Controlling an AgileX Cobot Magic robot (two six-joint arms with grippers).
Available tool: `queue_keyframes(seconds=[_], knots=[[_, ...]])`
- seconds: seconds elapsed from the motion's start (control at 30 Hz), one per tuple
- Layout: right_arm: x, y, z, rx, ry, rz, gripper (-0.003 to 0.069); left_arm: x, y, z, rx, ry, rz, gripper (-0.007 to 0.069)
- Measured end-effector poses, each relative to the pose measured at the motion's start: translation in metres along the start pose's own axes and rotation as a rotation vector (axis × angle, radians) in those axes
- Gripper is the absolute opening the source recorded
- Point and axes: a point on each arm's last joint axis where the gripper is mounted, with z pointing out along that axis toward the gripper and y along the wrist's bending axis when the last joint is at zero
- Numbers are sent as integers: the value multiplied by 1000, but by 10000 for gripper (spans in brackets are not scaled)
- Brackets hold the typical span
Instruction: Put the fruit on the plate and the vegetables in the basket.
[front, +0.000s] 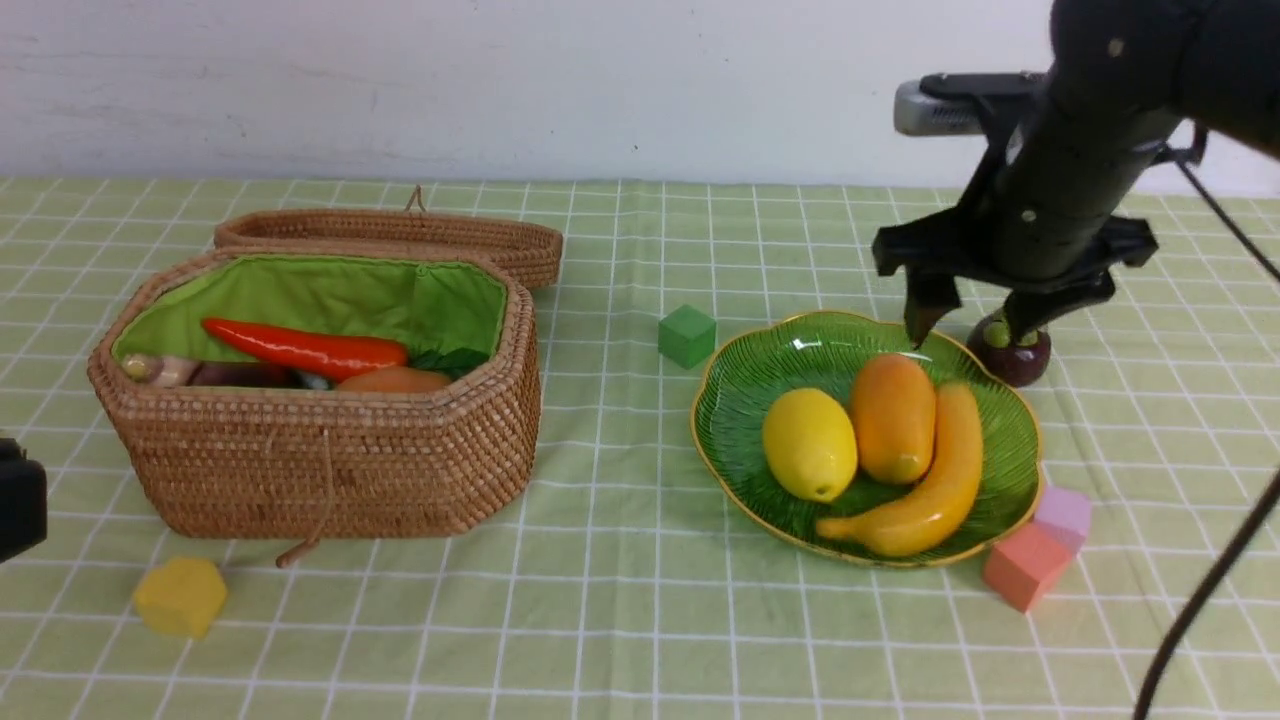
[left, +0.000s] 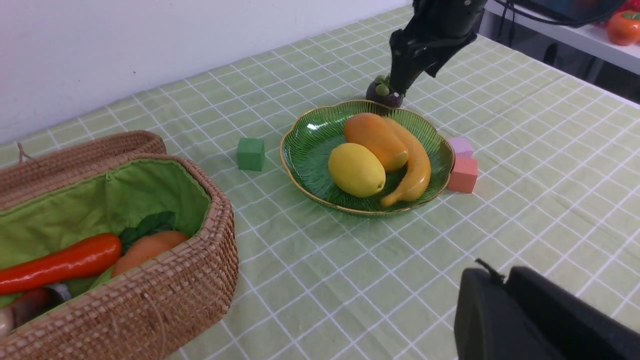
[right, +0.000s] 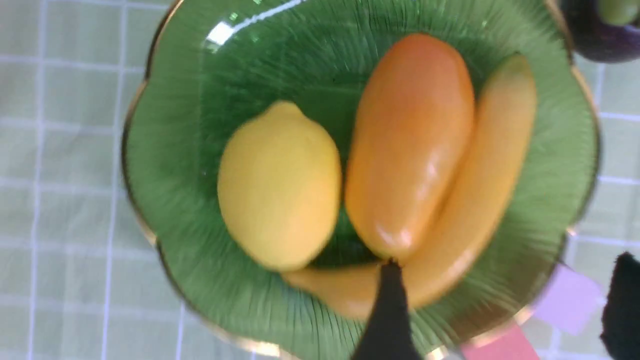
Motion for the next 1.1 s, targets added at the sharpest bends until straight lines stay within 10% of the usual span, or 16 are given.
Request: queue_keyframes(seconds=[0.43,0.73,1.1], knots=[[101,-24,-131,-40,-158,-38,-10,67,2,-14,40,-187,-97,-13],[229,-44,-129,-98,-108,81,-13,129,7,5,57,-375,-150,-13],[286,-57,-107,-121,-233,124,-5,152,9,21,49,-310,-158,-13]])
